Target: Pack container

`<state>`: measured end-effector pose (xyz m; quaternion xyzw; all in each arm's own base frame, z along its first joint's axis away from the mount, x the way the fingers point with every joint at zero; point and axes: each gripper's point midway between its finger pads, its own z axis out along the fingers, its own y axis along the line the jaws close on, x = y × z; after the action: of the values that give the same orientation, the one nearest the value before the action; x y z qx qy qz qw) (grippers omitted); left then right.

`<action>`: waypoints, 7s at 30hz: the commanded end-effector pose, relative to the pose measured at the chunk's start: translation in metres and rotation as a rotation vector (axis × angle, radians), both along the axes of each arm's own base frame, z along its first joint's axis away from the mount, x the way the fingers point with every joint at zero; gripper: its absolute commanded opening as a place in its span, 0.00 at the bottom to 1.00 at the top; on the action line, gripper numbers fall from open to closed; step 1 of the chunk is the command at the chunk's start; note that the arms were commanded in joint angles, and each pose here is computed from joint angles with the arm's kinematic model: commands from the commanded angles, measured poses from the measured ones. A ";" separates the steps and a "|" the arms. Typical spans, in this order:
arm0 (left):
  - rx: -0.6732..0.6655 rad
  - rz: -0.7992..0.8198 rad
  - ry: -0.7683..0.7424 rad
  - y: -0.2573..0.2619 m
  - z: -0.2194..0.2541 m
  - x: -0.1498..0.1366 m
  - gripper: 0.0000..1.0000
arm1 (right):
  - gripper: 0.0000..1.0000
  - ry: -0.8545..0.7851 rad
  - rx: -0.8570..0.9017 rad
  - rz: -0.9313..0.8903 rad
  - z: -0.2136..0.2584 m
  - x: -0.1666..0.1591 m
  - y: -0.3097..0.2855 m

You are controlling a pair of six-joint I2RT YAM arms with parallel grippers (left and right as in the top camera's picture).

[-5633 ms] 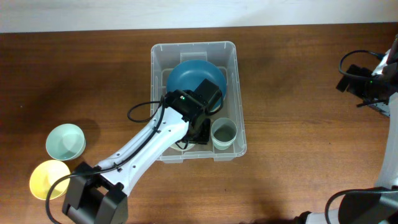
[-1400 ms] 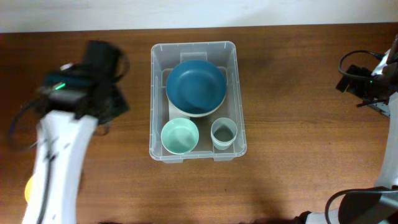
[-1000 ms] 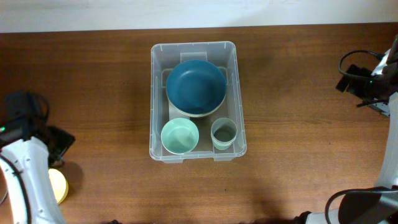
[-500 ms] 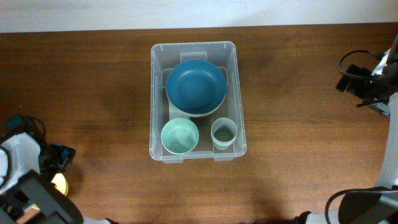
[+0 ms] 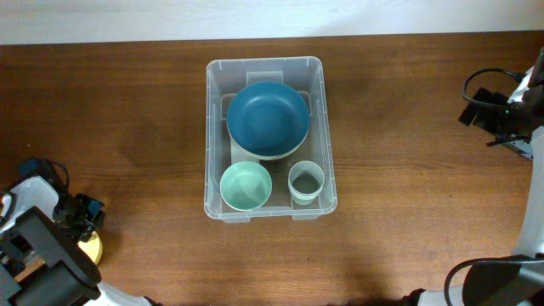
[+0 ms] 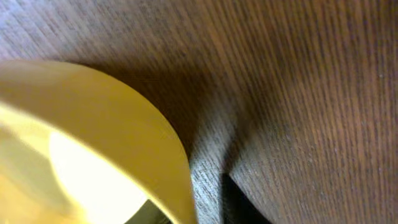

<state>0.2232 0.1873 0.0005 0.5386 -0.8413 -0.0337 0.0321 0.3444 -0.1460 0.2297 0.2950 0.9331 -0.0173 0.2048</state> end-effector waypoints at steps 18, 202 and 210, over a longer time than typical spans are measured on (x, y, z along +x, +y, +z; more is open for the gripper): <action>0.045 -0.368 -0.326 -0.088 0.116 0.089 0.01 | 0.99 0.002 0.011 -0.008 -0.002 0.000 0.000; 0.486 -0.969 -0.979 -0.181 0.228 -0.016 1.00 | 0.99 -1.129 -0.377 0.457 -0.051 -0.098 0.154; 0.486 -0.969 -0.979 -0.181 0.228 -0.016 1.00 | 0.99 -1.035 -0.397 0.535 -0.073 -0.099 0.159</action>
<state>0.2079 0.0082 0.2291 0.0586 -0.8720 0.0131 -0.4857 0.2461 0.0073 0.1592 -0.0014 0.7322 0.0069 0.6811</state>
